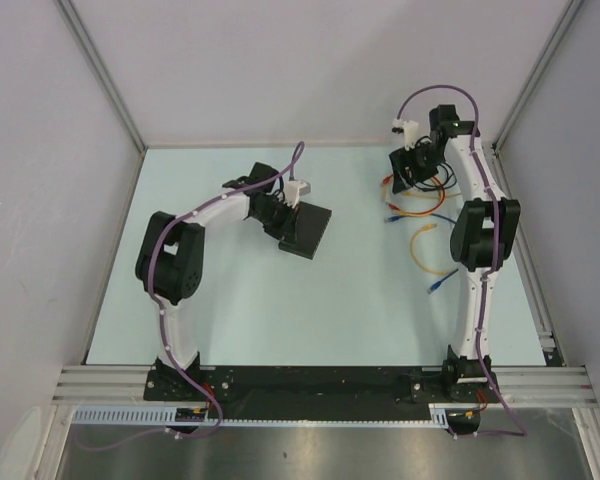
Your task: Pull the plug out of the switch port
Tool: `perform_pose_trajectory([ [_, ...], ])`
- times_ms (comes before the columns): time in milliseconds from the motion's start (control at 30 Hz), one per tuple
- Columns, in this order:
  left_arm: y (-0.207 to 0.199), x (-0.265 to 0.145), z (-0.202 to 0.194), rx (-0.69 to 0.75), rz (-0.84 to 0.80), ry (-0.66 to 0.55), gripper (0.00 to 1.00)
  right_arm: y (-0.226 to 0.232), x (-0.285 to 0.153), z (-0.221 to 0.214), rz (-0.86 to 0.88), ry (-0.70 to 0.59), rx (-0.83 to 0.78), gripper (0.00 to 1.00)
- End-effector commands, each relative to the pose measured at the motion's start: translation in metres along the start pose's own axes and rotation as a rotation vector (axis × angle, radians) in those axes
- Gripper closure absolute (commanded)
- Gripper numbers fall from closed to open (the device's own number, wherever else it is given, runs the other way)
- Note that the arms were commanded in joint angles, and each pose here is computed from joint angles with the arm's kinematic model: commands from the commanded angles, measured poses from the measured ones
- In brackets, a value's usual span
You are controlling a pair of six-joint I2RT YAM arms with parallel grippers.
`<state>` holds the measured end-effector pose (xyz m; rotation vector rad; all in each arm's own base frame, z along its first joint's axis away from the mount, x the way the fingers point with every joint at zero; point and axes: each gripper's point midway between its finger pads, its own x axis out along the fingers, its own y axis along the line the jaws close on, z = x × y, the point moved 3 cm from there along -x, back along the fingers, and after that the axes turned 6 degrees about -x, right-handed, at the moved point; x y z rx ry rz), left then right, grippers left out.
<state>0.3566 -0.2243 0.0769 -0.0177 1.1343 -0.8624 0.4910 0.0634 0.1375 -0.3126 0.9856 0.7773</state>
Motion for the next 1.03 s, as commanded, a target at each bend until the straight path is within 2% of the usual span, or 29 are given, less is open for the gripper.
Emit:
perform_pose_trajectory([
  [0, -0.007, -0.06, 0.056, 0.098, 0.065, -0.168, 0.8, 0.014, -0.053, 0.078, -0.063, -0.285, 0.077, 0.25],
  [33, -0.005, -0.07, 0.065, 0.098, 0.093, -0.191, 0.76, 0.012, -0.054, 0.086, -0.108, -0.296, 0.074, 0.25],
  [67, 0.007, -0.081, 0.07, 0.079, 0.155, -0.213, 0.62, 0.011, -0.059, 0.093, -0.135, -0.317, 0.077, 0.24],
  [133, 0.016, -0.096, 0.078, 0.072, 0.192, -0.229, 0.49, 0.003, -0.072, 0.114, -0.225, -0.396, 0.15, 0.23],
  [167, 0.028, -0.102, 0.079, 0.049, 0.218, -0.231, 0.35, -0.002, -0.076, 0.119, -0.269, -0.421, 0.187, 0.16],
  [200, 0.033, -0.106, 0.08, 0.038, 0.227, -0.228, 0.31, -0.007, -0.083, 0.127, -0.319, -0.456, 0.237, 0.12],
  [233, 0.035, -0.115, 0.085, 0.033, 0.235, -0.234, 0.08, -0.018, -0.093, 0.135, -0.422, -0.496, 0.312, 0.09],
  [267, 0.043, -0.122, 0.087, 0.017, 0.25, -0.244, 0.01, -0.018, -0.095, 0.14, -0.453, -0.516, 0.356, 0.02],
  [333, 0.05, -0.131, 0.091, -0.011, 0.279, -0.271, 0.0, -0.023, -0.107, 0.148, -0.547, -0.552, 0.41, 0.0],
  [433, 0.066, -0.147, 0.094, -0.044, 0.356, -0.321, 0.0, -0.02, -0.1, 0.144, -0.625, -0.525, 0.428, 0.0],
  [533, 0.083, -0.144, 0.084, -0.081, 0.439, -0.302, 0.0, -0.005, -0.064, 0.127, -0.644, -0.42, 0.451, 0.0],
  [633, 0.086, -0.136, 0.069, -0.119, 0.442, -0.278, 0.0, 0.025, -0.034, 0.118, -0.618, -0.34, 0.385, 0.0],
  [800, 0.088, -0.124, 0.046, -0.149, 0.44, -0.252, 0.0, 0.061, -0.013, 0.124, -0.52, -0.314, 0.344, 0.0],
  [1000, 0.087, -0.126, 0.038, -0.147, 0.456, -0.25, 0.0, 0.071, 0.0, 0.123, -0.497, -0.292, 0.316, 0.0],
])
